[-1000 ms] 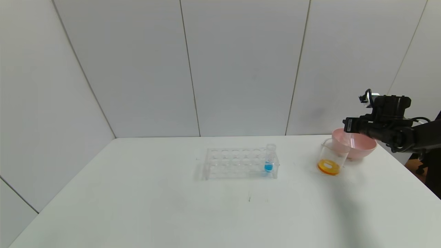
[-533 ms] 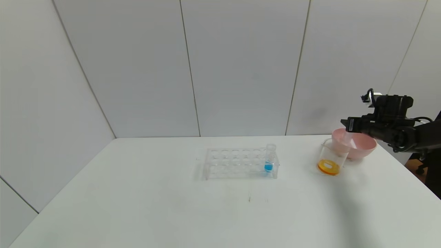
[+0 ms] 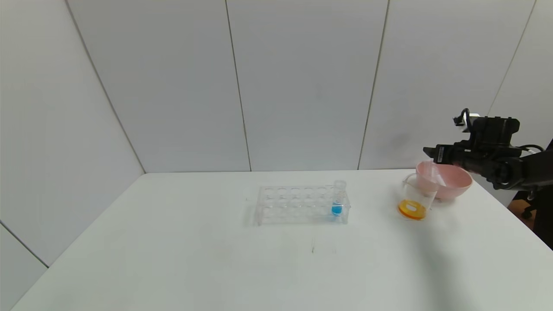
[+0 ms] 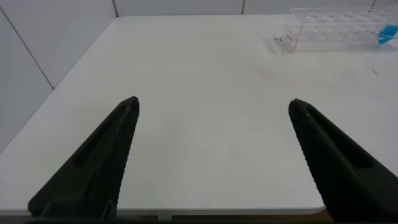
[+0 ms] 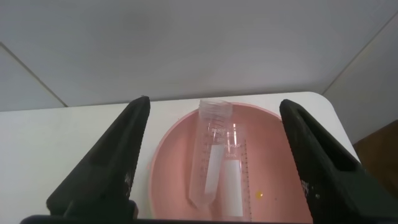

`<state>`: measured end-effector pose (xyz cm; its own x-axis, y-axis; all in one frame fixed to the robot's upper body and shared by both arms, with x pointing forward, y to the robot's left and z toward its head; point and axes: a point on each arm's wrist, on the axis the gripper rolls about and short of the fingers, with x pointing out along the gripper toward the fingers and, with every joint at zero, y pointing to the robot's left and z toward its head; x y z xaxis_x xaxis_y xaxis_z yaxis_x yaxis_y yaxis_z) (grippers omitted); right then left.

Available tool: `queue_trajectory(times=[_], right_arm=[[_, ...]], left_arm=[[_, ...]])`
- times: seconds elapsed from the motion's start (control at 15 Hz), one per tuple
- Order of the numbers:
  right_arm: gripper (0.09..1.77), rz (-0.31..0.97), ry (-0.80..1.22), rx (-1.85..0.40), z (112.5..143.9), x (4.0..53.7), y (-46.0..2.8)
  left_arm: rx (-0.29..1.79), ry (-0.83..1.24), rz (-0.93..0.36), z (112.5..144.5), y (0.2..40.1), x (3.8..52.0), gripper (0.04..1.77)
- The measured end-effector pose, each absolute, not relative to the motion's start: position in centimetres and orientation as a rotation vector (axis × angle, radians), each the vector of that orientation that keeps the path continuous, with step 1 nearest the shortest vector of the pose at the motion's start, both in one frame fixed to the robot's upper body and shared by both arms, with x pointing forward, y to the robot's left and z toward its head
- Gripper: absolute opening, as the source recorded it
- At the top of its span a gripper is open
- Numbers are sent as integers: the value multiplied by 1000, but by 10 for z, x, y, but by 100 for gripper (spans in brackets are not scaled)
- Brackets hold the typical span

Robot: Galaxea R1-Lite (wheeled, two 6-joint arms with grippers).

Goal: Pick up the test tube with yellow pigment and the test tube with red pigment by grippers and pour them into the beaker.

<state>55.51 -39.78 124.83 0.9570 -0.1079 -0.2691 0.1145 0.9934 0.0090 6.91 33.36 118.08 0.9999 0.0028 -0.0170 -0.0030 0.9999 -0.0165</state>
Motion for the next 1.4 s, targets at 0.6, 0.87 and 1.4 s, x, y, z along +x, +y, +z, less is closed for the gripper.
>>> queue_trajectory(times=[0.6,0.87,1.4], right_arm=[[164,-5,229,13,1290,520,-306],[167,54,196,10,1323,461,-288],[169,82,8,10,1383,306,-304]], left_arm=[[-16,17,3,1181,334,69,172],[-17,17,3,1181,334,69,172],[-17,17,3,1181,334,69,172]])
